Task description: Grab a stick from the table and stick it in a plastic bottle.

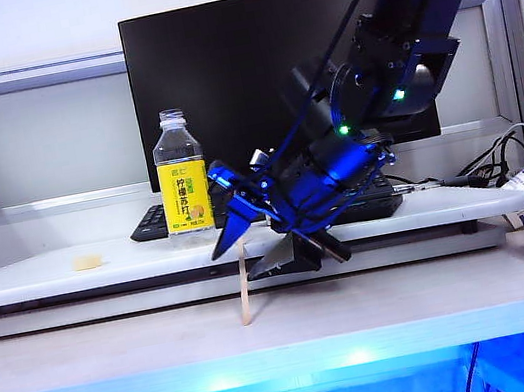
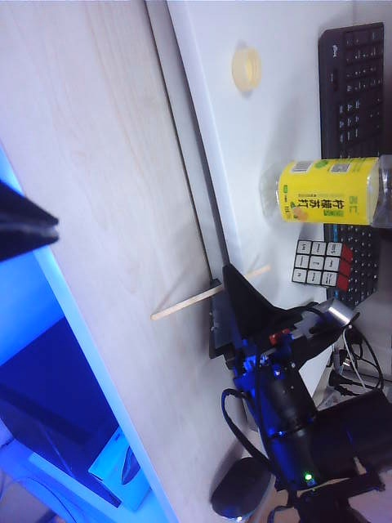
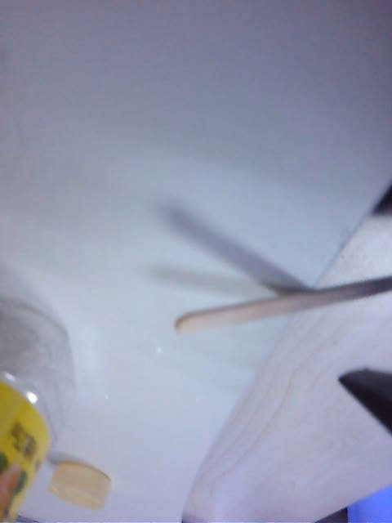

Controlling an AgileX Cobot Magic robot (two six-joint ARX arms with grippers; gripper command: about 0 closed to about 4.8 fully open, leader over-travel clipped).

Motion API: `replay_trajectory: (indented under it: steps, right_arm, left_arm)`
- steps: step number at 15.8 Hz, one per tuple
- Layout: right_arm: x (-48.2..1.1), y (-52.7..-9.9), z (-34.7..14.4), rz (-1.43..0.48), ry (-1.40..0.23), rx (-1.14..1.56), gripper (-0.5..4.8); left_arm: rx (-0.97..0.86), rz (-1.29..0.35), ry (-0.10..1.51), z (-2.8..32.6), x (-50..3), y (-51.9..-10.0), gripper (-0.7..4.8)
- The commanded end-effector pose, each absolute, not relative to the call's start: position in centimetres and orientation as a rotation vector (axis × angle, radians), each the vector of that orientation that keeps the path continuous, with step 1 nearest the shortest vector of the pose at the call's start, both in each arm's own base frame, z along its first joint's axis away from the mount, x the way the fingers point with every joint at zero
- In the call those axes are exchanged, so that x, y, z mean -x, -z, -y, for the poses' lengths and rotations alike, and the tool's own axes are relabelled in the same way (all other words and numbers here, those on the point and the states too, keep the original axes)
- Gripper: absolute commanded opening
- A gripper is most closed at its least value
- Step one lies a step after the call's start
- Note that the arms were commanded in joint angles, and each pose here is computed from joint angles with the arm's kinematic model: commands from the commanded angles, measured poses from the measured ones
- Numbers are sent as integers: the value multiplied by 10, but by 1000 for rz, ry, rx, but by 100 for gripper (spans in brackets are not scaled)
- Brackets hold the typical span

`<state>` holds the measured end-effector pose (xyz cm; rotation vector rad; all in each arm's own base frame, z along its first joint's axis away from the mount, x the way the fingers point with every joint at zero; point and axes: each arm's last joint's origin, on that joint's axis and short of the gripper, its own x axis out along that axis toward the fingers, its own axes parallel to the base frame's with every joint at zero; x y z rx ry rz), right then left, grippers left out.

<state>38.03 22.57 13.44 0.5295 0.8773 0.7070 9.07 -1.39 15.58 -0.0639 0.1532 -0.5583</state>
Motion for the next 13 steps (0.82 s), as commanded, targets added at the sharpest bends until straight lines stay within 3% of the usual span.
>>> replay_trajectory:
  steps: [1, 2, 6, 9, 11, 13]
  right_arm:
    - [-383, -138, -225, -833, -669, -519, 23]
    - [-383, -138, -225, -825, -657, -516, -9]
    - [-385, -141, -226, -794, -660, -517, -9]
    - [-384, -156, -227, -751, -757, -536, -9]
    - [-367, -241, -217, -521, -801, -505, -9]
    - [-359, -280, -210, -367, -776, -491, -9]
  left_arm:
    - [65, -163, 562, 14, -91, -155, -5]
    - [65, -163, 562, 14, -91, -155, -5]
    - [65, -163, 563, 14, -91, -155, -5]
    - [65, -163, 562, 14, -91, -155, -4]
    - [64, -163, 550, 14, -91, -155, -5]
    - [63, -163, 544, 14, -91, -155, -5]
